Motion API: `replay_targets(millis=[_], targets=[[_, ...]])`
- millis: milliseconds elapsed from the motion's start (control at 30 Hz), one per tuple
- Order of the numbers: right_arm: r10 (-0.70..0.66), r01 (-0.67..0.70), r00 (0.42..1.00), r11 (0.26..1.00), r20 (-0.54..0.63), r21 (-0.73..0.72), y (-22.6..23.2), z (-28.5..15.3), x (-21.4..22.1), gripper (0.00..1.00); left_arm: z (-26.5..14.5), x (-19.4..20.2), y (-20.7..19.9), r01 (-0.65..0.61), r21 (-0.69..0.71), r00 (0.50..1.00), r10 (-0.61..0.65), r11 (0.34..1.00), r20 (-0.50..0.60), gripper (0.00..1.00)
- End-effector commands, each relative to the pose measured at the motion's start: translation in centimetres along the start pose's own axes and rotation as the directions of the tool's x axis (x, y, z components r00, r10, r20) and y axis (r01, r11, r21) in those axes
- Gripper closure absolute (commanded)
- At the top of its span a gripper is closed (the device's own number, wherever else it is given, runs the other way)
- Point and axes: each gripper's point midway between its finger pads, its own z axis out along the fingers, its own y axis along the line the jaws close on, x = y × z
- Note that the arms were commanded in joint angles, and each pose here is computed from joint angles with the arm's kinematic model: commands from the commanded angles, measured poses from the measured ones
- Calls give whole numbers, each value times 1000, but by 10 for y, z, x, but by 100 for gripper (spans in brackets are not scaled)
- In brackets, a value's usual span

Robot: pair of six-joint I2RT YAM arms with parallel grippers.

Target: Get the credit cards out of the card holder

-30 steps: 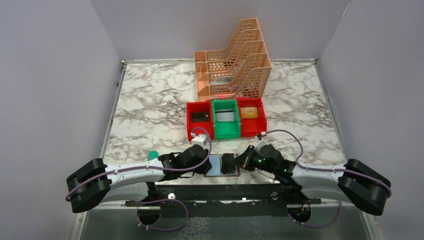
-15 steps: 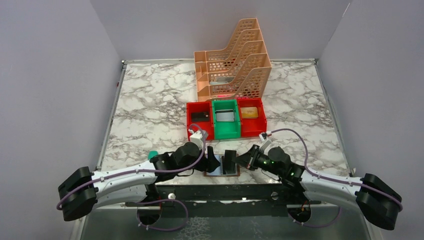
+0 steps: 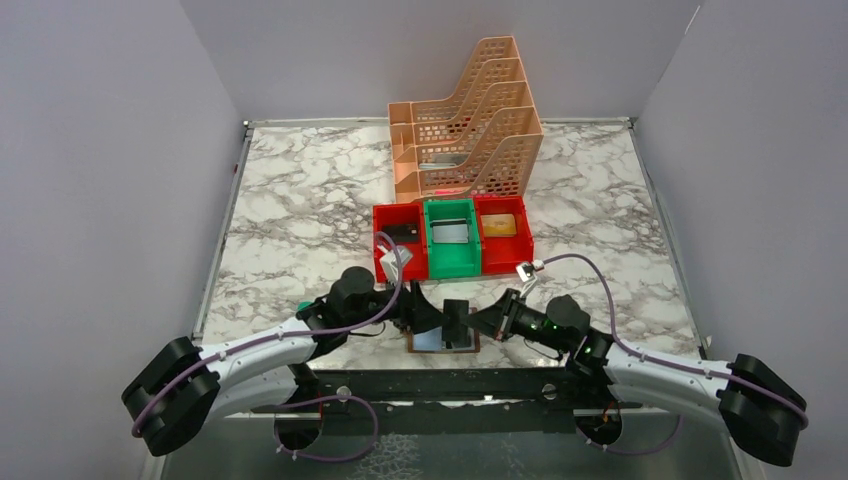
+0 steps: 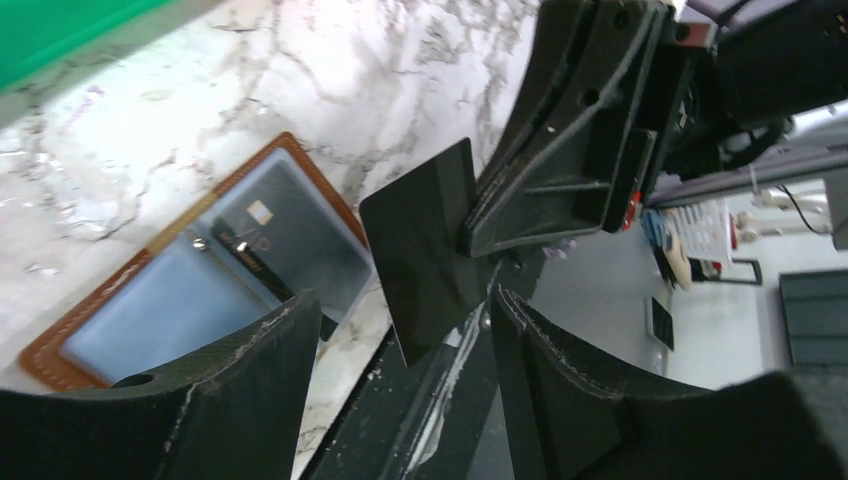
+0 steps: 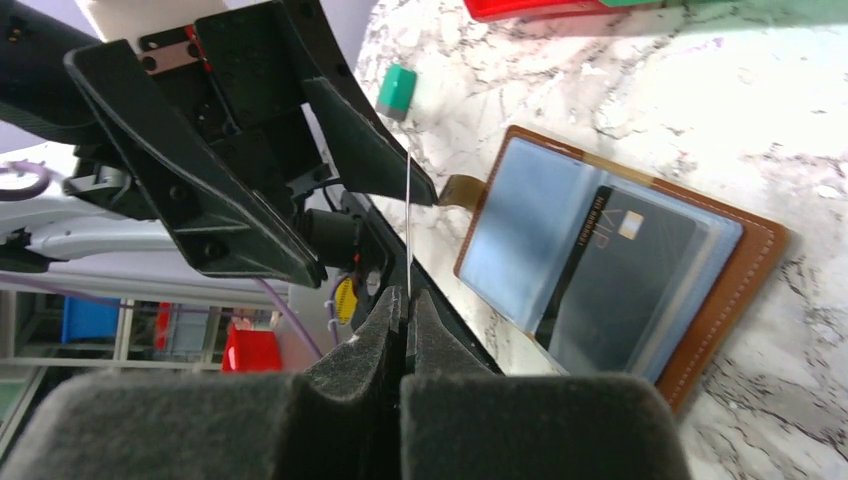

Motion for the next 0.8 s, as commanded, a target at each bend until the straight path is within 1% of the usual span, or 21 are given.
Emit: replay_targets(millis=[0,133,433,667,767], targets=[[-28,29,1000,994,4,-103,18,-4,-1,99,-3,1,-27,-45,160,999,48,986,-12,35],[-25,26,1000,988,11,-151,28,-7,-3,99,-4,3,-29,-39,182,999,41,982,-7,41],[-30,32,999,980,12,-197,37,-9,-3,99,-11,0,-49,-48,290,999,44,956,20,57],[-33,34,999,972,7,-231,43,-11,-2,99,-14,-2,-57,-33,331,999,22,943,36,67],[-32,33,999,967,9,-251,47,-12,-2,99,-15,-3,-60,-41,350,999,28,936,43,74]])
